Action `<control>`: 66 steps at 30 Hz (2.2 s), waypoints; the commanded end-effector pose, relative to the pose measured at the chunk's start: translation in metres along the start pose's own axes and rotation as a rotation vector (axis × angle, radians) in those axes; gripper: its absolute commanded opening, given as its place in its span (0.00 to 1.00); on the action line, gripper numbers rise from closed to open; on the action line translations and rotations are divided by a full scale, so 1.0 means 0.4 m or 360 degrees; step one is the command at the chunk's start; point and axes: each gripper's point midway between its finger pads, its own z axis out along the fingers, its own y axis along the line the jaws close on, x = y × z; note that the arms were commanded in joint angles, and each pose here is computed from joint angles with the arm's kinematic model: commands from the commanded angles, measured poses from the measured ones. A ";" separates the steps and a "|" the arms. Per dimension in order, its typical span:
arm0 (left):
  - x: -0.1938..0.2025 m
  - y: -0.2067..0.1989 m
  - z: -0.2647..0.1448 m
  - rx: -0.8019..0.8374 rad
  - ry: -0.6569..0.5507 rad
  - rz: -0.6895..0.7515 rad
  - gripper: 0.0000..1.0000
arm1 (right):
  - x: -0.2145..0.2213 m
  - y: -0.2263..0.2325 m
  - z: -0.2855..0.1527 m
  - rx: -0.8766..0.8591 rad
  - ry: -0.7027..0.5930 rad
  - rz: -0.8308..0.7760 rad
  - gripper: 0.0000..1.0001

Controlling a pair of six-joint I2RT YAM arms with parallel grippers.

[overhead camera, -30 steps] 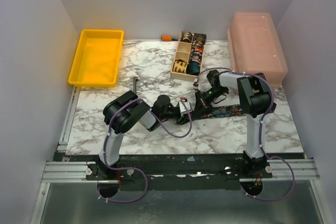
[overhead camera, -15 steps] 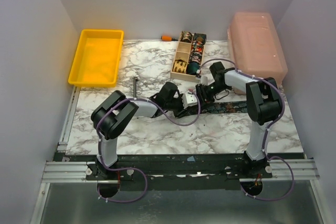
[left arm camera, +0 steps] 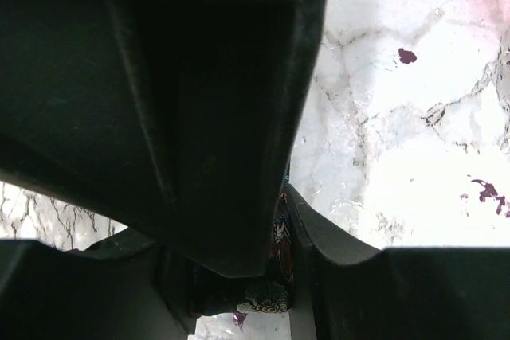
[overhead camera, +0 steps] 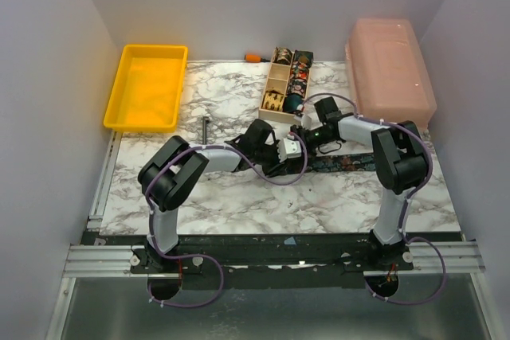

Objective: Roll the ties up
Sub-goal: Roll the tie at the center of the board.

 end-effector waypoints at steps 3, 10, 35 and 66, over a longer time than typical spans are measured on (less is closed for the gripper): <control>0.155 -0.070 -0.004 0.0153 0.0305 -0.0197 0.02 | 0.011 0.005 0.040 -0.0109 -0.0001 0.0023 0.50; 0.155 -0.062 -0.007 0.0151 0.0304 -0.0256 0.05 | 0.089 -0.111 0.071 0.0107 0.0162 0.0022 0.00; -0.036 -0.042 -0.041 0.0002 -0.0622 0.0102 0.80 | 0.108 -0.346 0.005 0.0889 0.0257 -0.0106 0.00; 0.051 -0.022 -0.015 -0.0340 -0.0504 -0.0159 0.76 | 0.129 -0.384 -0.003 0.0839 0.0382 -0.0095 0.00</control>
